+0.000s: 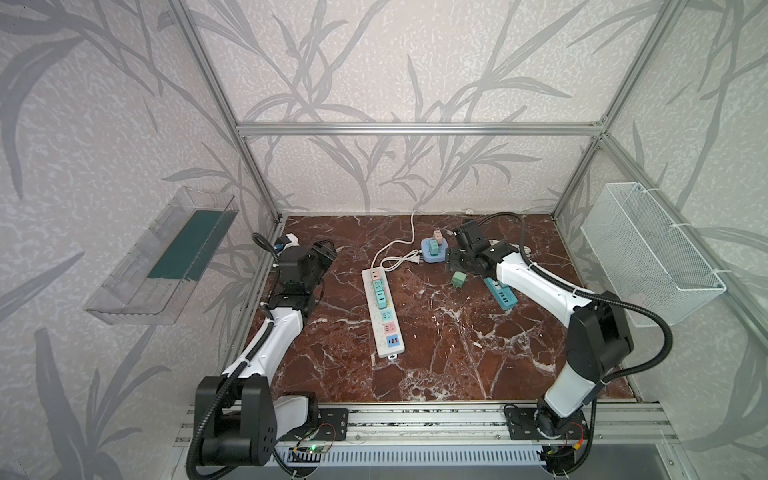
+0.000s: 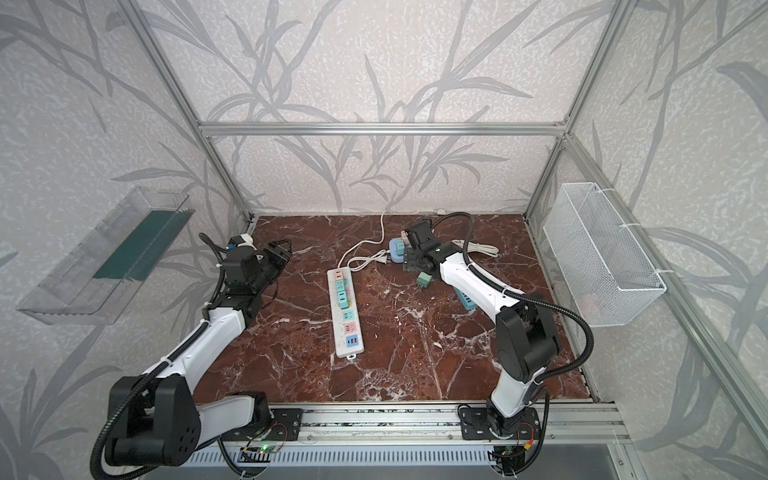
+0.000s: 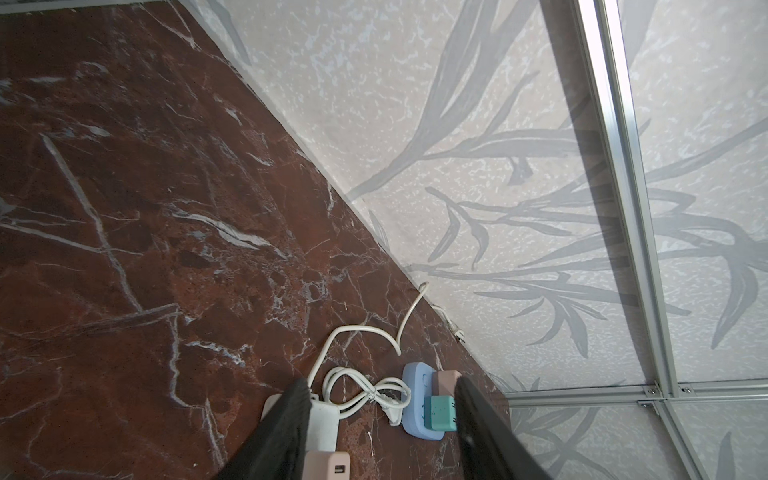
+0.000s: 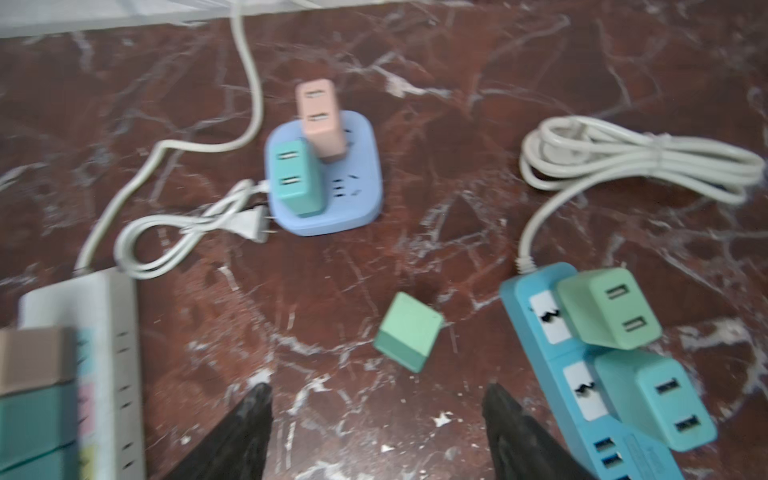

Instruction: Insert the plug

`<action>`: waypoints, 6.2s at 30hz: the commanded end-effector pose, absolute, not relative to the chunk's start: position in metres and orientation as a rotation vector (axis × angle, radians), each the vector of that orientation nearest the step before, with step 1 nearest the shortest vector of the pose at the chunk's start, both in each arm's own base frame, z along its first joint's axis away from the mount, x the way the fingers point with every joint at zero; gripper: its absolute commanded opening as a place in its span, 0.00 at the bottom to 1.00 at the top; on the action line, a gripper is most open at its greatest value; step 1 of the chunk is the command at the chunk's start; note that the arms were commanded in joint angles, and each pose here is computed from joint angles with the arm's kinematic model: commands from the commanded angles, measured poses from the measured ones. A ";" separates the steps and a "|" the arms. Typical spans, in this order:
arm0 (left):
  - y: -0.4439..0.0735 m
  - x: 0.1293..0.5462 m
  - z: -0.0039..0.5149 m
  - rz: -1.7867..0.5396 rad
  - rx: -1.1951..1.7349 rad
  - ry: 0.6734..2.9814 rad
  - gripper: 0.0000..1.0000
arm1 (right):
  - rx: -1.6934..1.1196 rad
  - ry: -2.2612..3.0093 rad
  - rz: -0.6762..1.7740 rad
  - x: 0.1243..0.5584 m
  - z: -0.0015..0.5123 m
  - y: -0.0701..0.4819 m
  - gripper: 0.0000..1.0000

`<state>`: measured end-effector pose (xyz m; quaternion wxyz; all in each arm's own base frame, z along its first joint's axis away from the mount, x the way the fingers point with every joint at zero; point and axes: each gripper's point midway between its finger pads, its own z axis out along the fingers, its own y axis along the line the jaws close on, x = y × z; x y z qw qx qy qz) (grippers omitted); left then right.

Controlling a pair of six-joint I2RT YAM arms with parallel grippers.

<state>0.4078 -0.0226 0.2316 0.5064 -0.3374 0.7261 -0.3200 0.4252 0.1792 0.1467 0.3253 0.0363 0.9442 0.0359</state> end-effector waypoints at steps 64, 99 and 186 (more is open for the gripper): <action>-0.136 0.402 0.283 -1.049 -0.392 1.806 0.55 | 0.092 2.852 -0.055 0.296 0.003 0.194 0.30; -0.163 0.387 0.264 -0.788 -0.267 2.029 0.56 | -0.168 2.639 0.208 0.268 0.105 0.200 0.81; -0.371 0.263 0.071 -0.293 1.136 2.491 0.26 | 0.133 2.417 0.527 0.280 0.129 0.107 0.74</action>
